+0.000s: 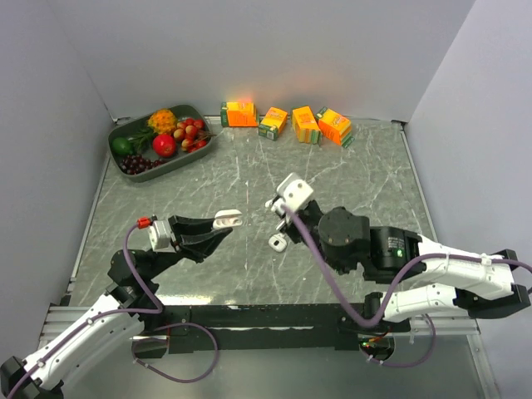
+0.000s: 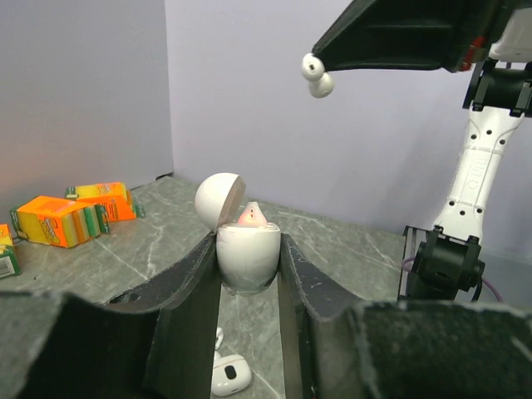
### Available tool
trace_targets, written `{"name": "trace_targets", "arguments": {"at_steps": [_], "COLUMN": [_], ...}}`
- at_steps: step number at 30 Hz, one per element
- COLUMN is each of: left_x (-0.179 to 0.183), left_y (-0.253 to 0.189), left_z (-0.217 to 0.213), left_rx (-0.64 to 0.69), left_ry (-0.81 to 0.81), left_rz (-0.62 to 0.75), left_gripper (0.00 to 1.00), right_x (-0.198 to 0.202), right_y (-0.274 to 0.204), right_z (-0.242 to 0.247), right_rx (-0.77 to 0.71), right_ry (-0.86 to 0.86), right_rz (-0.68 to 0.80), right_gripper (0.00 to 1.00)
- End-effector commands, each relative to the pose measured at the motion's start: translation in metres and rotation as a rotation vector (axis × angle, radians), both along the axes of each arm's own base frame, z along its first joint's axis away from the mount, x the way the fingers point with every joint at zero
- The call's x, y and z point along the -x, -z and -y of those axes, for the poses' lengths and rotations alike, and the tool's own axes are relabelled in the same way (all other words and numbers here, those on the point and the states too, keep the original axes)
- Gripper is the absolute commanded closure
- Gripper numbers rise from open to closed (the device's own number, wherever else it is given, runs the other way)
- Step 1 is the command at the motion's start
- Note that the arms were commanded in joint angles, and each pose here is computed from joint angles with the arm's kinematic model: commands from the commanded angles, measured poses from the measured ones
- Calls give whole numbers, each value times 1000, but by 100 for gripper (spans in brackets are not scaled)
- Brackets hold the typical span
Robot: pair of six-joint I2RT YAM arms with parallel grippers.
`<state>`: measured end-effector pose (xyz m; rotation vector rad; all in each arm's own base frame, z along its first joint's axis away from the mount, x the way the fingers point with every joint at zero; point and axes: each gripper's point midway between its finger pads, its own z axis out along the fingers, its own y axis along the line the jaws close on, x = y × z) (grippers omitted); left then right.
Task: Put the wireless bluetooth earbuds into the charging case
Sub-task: Place the earbud in the charging case.
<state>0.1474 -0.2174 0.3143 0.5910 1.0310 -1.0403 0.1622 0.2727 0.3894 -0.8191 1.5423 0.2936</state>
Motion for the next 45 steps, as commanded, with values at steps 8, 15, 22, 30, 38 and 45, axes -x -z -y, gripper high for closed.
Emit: {"name": "trace_targets", "arguments": {"at_steps": [8,15,22,30,38,45], "left_x": [8,11,13,16,20,21], "left_y": [-37,-34,-32,-33,-35,-38], "left_z": [-4,-3,-4,-2,-2,-2], "left_rx": [76,63,63,71,79,79], "left_ry": [13,24,35,56,75,78], "left_rz": [81,83,83,79,73,74], "left_gripper": [99,99,99,99,99,99], "right_x": [25,41,52,51,49,48], "right_y": [-34,-28,-23,-19,-9,4], "right_z": [-36,-69,-87,-95,-105,-111], "right_rx": [16,39,53,90,141,175], "right_ry": [-51,-138,-190,-193,-191,-195], "right_rz": [215,228,229,277,342,351], "right_gripper": [100,100,100,100,100,100]}}
